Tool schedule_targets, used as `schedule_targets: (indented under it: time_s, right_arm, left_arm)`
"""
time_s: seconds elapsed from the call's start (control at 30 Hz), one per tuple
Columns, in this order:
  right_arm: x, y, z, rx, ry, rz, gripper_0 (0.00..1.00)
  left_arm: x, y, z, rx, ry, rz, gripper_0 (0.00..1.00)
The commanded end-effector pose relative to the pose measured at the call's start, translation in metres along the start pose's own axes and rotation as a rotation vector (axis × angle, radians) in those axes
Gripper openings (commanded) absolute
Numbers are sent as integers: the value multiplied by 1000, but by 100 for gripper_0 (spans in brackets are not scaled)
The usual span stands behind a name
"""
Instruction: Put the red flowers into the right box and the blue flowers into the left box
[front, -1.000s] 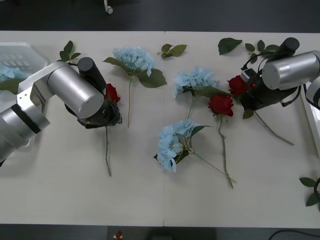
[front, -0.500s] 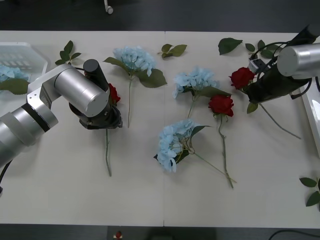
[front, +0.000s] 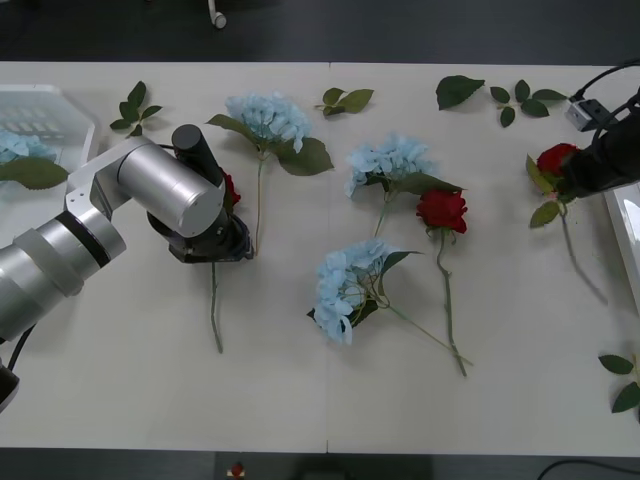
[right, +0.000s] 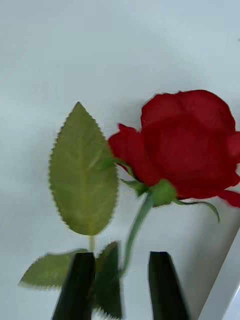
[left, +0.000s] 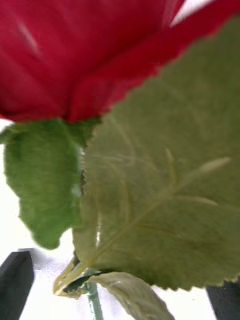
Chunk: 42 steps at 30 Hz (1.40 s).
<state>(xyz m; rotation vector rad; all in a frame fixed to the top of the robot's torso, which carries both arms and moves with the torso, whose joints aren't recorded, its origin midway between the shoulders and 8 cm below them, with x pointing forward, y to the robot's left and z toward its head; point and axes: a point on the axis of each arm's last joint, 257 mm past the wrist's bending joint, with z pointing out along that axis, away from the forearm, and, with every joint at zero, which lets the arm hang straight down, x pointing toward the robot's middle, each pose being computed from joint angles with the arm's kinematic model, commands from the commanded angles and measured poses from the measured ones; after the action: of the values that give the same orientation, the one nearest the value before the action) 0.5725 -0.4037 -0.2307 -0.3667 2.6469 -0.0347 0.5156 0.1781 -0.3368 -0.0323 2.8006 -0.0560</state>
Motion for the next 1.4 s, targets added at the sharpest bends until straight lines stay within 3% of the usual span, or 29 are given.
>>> schedule_targets:
  time_s: [0.03,0.07,0.17,0.2,0.73,1.1,1.4]
  right_arm:
    - [21,-16,10,32,25,-45,87]
    - [26,-17,13,35,32,-50,92]
    - [33,-19,16,38,45,-60,100]
    - [35,-19,17,38,49,-65,100]
    - [24,3,23,-9,19,-52,100]
    - [1,21,52,-32,-79,32,100]
    - [1,23,59,-28,-84,36,100]
  left_arm:
    - [-22,-11,-15,19,-43,28,54]
    - [-22,-12,-15,20,-43,27,31]
    - [-21,-13,-15,21,-42,29,3]
    - [-21,-14,-15,23,-42,28,1]
    - [-33,-12,-26,18,-74,54,0]
    - [-54,0,-88,18,-100,130,0]
    - [-65,-8,-139,217,-165,280,0]
